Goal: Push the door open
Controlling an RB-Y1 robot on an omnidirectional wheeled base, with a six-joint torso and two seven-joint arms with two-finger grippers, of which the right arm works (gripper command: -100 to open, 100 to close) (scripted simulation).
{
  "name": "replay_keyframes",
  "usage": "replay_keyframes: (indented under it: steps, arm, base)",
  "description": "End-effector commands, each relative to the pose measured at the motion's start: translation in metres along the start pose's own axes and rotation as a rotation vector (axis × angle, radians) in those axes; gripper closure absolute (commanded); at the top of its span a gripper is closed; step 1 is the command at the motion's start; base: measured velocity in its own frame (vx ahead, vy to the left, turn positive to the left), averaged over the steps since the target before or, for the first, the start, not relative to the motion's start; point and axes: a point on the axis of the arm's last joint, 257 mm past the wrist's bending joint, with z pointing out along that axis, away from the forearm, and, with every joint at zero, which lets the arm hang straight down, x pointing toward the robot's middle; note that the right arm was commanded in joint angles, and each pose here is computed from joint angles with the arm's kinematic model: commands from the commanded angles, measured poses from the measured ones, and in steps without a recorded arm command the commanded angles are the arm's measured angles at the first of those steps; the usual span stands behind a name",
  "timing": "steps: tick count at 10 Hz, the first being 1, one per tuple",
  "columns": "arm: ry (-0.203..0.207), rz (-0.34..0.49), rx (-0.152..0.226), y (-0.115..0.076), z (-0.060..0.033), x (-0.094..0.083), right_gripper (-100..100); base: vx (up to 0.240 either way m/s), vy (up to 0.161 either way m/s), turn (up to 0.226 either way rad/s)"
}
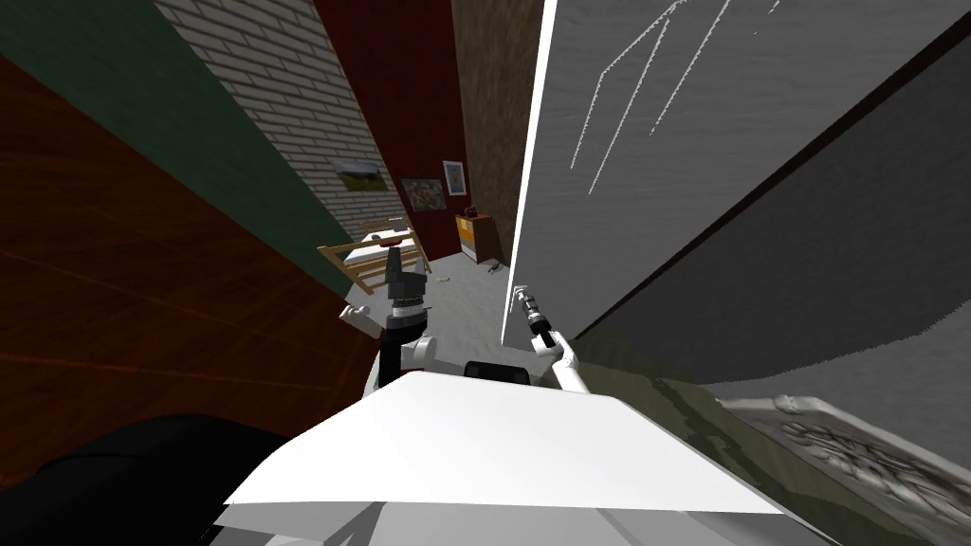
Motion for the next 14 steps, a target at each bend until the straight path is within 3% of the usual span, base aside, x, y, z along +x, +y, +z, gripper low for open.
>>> replay_keyframes:
  steps: [1, 6, 7, 10, 14]
  arm:
    - [-0.029, -0.011, -0.006, 0.003, 0.0006, -0.020, 100]
    - [-0.093, -0.017, -0.004, 0.004, -0.0009, -0.053, 100]
    - [-0.077, -0.024, 0.001, 0.001, -0.0002, -0.044, -100]
    - [-0.071, -0.024, 0.003, 0.001, -0.0006, -0.036, -100]
    - [-0.058, 0.013, -0.001, 0.004, 0.0017, -0.006, -100]
  base:
    - [0.172, 0.111, -0.050]
    - [0.134, 0.100, -0.086]
    - [-0.021, 0.007, -0.084]
    - [-0.143, -0.067, -0.020]
    - [-0.199, -0.048, -0.043]
